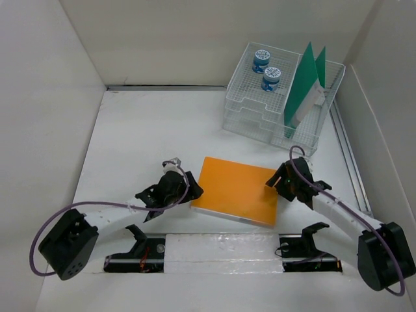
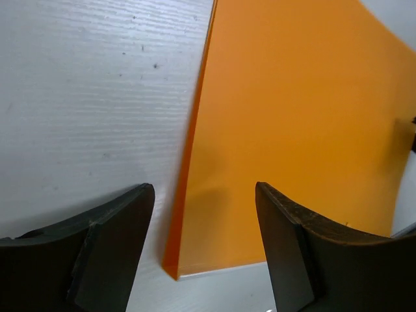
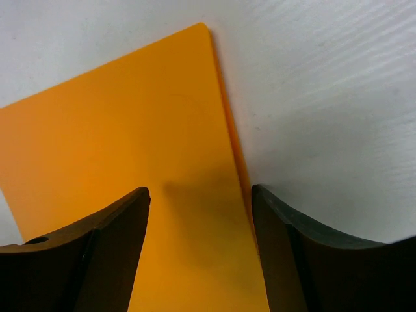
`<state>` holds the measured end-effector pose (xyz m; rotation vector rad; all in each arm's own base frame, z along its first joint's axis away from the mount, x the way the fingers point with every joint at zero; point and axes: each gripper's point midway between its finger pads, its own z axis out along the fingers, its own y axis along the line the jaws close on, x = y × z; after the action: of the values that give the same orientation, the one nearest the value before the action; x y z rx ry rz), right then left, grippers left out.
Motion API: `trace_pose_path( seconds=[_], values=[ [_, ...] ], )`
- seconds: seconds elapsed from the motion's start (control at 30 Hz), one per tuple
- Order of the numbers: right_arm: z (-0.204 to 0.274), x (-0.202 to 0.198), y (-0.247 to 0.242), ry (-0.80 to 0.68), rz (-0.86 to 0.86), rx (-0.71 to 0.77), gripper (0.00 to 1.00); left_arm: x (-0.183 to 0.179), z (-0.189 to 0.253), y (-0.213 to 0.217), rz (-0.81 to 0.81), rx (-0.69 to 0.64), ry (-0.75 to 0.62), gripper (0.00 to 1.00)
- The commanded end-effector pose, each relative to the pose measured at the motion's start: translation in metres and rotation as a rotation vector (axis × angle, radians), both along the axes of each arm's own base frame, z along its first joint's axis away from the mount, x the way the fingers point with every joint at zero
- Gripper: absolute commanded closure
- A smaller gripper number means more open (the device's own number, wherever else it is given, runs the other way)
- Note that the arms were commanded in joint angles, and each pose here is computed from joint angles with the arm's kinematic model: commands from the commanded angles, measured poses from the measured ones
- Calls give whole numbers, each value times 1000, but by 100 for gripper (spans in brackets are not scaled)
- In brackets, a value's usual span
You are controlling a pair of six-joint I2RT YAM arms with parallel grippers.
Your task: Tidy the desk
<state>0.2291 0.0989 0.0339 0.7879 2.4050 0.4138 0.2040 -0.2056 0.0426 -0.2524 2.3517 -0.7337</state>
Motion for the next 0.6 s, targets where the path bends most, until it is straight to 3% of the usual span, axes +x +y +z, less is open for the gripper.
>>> trace_pose_path(
  seconds=[0.0, 0.03, 0.13, 0.17, 0.27, 0.37, 0.43, 0.57],
  values=[
    [13, 18, 19, -65, 15, 88, 31, -9, -13, -5, -32, -28, 45, 36],
    [9, 15, 22, -54, 24, 97, 32, -14, -14, -8, -63, -36, 59, 36],
    [2, 15, 26, -64, 20, 103, 55, -19, -18, -6, -75, -33, 62, 37],
    [6, 20, 28, -97, 16, 117, 73, -22, -22, -4, -76, -29, 72, 37],
    [15, 26, 26, -177, 1, 134, 100, -27, -26, 0, -80, -21, 82, 38],
    [40, 37, 24, -311, 5, 139, 100, -29, -27, 6, -74, -1, 83, 38],
    [88, 46, 26, -483, 34, 166, 100, -26, -15, 6, -72, -7, 50, 38],
    [132, 54, 18, -619, 94, 56, 100, -18, 14, -2, -82, -48, -7, 37]
  ],
)
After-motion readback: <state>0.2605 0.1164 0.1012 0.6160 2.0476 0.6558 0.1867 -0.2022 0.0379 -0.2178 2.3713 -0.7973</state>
